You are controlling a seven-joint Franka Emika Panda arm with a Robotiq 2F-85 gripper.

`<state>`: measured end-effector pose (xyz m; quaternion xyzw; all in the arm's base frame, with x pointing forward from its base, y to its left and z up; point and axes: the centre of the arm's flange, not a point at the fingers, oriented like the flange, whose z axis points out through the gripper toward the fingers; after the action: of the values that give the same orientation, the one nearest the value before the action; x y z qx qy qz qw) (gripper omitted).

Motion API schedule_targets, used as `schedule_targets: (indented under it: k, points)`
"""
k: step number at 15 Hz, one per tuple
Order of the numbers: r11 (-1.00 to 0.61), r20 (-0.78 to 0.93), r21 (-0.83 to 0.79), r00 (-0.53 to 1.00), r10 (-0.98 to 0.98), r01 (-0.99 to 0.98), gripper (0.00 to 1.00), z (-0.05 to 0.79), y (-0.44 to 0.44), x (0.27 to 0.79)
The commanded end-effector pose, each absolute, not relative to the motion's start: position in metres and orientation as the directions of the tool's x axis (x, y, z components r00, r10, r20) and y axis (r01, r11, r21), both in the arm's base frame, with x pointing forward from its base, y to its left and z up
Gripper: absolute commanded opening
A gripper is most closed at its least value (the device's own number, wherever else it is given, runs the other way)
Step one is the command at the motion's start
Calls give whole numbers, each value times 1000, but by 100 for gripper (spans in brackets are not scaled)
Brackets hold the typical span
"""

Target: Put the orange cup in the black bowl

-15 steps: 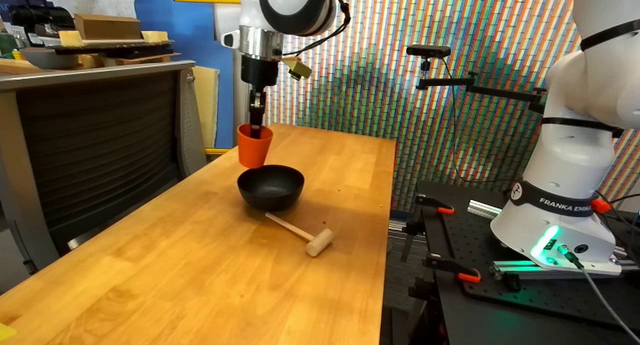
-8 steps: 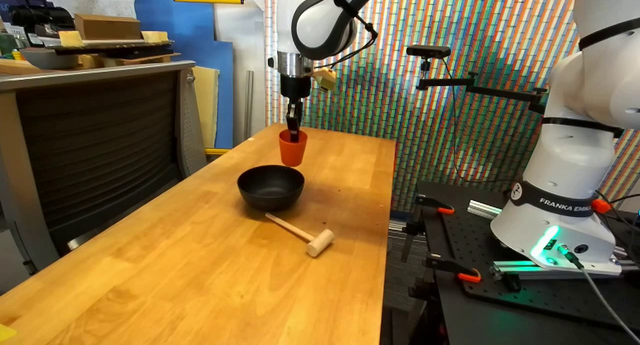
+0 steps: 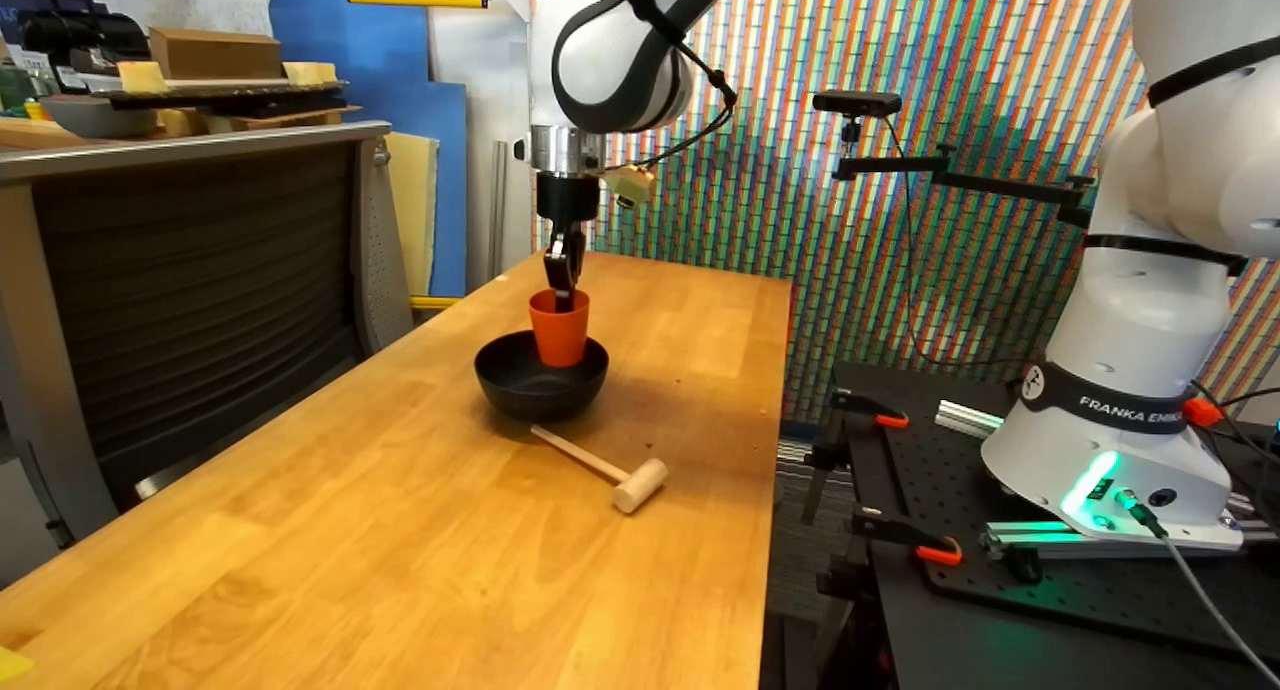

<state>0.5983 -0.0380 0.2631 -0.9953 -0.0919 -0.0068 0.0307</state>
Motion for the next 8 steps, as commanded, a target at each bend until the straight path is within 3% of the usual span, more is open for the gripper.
schedule_targets:
  k: [1,6,7,8]
  points:
    - [-975,52,-110,981,188,193,7,255,-35,616]
    - [-970,44,-146,981,191,196,10,225,-43,619]
    - [-966,39,-146,977,210,213,18,219,-47,620]
    - [-963,39,-152,975,219,222,35,217,-49,620]
